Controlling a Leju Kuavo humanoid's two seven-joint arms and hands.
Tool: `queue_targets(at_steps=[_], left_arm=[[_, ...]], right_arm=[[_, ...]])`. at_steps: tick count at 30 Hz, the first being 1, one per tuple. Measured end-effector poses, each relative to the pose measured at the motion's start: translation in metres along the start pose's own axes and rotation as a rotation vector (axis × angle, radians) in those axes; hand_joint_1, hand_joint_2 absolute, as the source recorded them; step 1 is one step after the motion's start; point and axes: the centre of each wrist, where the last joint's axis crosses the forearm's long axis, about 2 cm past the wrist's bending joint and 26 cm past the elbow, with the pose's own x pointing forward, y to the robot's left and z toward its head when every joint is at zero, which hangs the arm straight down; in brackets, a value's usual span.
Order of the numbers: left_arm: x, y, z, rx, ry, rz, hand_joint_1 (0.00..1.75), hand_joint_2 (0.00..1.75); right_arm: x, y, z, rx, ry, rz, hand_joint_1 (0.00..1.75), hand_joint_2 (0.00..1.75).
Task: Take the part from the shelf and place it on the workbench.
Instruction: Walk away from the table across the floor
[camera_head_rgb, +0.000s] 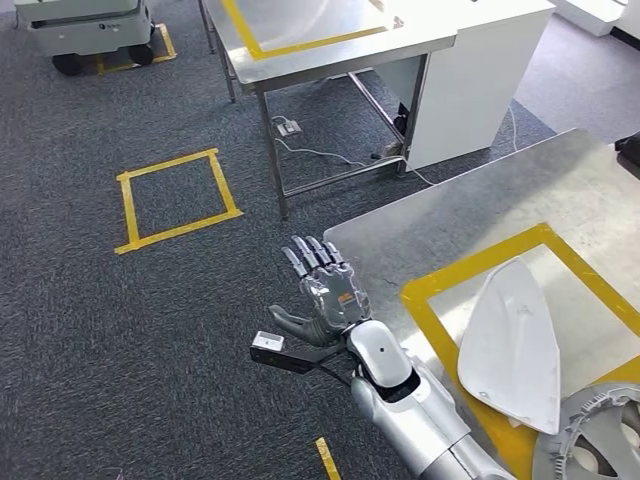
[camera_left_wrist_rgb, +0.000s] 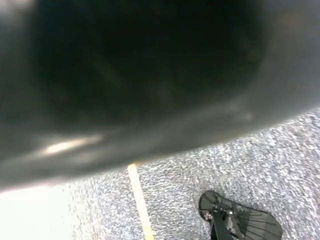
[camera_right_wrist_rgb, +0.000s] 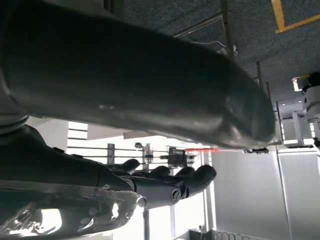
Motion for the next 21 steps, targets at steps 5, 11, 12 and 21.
queue_targets(at_steps=[5, 11, 12, 21], left_arm=[[-0.0038, -0.0005, 0.0004, -0.003, 0.009, -0.004, 0.00, 0.00], [-0.0043, -0.0028, 0.0004, -0.008, 0.013, -0.012, 0.00, 0.00], [-0.0044, -0.0026, 0.0004, -0.007, 0.014, -0.012, 0.00, 0.00], [-0.0024, -0.0014, 0.0002, -0.009, 0.013, -0.019, 0.00, 0.00]], right_arm=[[0.0022, 0.0018, 0.0022, -0.005, -0.004, 0.013, 0.00, 0.00], [0.0022, 0.0074, 0.0085, 0.010, 0.006, 0.018, 0.00, 0.00], [0.0023, 0.0074, 0.0085, 0.011, 0.005, 0.019, 0.00, 0.00], [0.0029, 0.0065, 0.0083, 0.015, -0.004, 0.032, 0.00, 0.00]])
